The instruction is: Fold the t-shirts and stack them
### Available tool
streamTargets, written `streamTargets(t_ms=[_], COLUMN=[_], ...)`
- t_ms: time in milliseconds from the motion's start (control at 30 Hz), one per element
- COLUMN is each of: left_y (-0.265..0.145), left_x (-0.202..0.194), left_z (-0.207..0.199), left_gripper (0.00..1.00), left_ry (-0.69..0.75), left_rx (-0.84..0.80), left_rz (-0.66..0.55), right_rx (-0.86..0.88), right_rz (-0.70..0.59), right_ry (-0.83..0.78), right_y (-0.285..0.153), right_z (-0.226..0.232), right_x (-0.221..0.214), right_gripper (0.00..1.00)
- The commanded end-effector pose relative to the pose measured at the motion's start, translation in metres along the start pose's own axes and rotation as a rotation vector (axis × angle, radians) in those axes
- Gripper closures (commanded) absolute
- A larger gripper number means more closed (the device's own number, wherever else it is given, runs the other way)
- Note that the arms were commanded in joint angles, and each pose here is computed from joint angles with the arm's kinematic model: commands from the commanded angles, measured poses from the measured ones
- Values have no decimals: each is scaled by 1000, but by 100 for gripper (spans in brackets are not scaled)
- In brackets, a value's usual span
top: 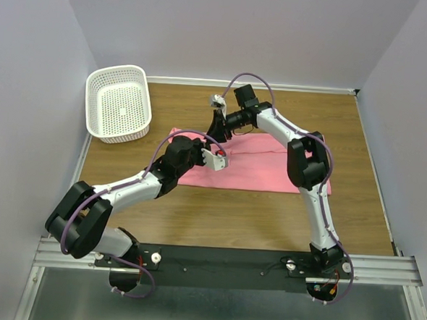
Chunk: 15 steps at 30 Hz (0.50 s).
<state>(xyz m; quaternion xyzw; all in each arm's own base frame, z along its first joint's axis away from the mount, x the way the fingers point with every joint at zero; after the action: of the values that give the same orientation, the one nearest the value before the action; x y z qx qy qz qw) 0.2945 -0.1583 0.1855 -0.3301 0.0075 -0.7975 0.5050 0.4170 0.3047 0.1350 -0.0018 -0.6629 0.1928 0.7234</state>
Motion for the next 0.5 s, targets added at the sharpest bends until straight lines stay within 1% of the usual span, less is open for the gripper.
streamTargets(t_ms=[0, 133, 200, 233, 300, 333, 367, 467], left_y=[-1, -1, -1, 0, 0, 0, 1, 1], left_x=[6, 5, 5, 4, 4, 4, 3, 3], left_z=[8, 9, 8, 8, 8, 9, 8, 8], left_gripper=[100, 100, 100, 100, 100, 100, 100, 100], left_ry=[4, 3, 3, 1, 0, -1, -2, -3], left_rx=[10, 17, 16, 17, 17, 21, 19, 20], left_rz=[-35, -30, -27, -24, -22, -21, -16, -13], right_rx=[8, 4, 7, 6, 11, 11, 6, -12], right_rz=[-12, 2, 4, 6, 6, 8, 14, 33], right_ry=[9, 18, 14, 17, 12, 12, 11, -7], right_y=[0, 1, 1, 0, 2, 1, 0, -2], right_z=[-3, -1, 1, 2, 4, 4, 6, 8], right_x=[-1, -8, -9, -10, -10, -10, -10, -8], right_gripper=[68, 69, 76, 82, 87, 91, 100, 99])
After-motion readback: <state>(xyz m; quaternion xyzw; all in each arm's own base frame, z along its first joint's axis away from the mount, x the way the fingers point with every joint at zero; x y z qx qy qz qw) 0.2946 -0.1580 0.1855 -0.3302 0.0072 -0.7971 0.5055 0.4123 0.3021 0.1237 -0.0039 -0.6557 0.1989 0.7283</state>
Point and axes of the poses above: each gripper's point midway between its finger pads, its own y axis out along the fingers, its own z axis along the line the jaws close on, x = y × z, the point moved 9 cm from there along -y, back along the fingers, and after that the axes turned 8 degrees about -y, right-handed, at the moved point
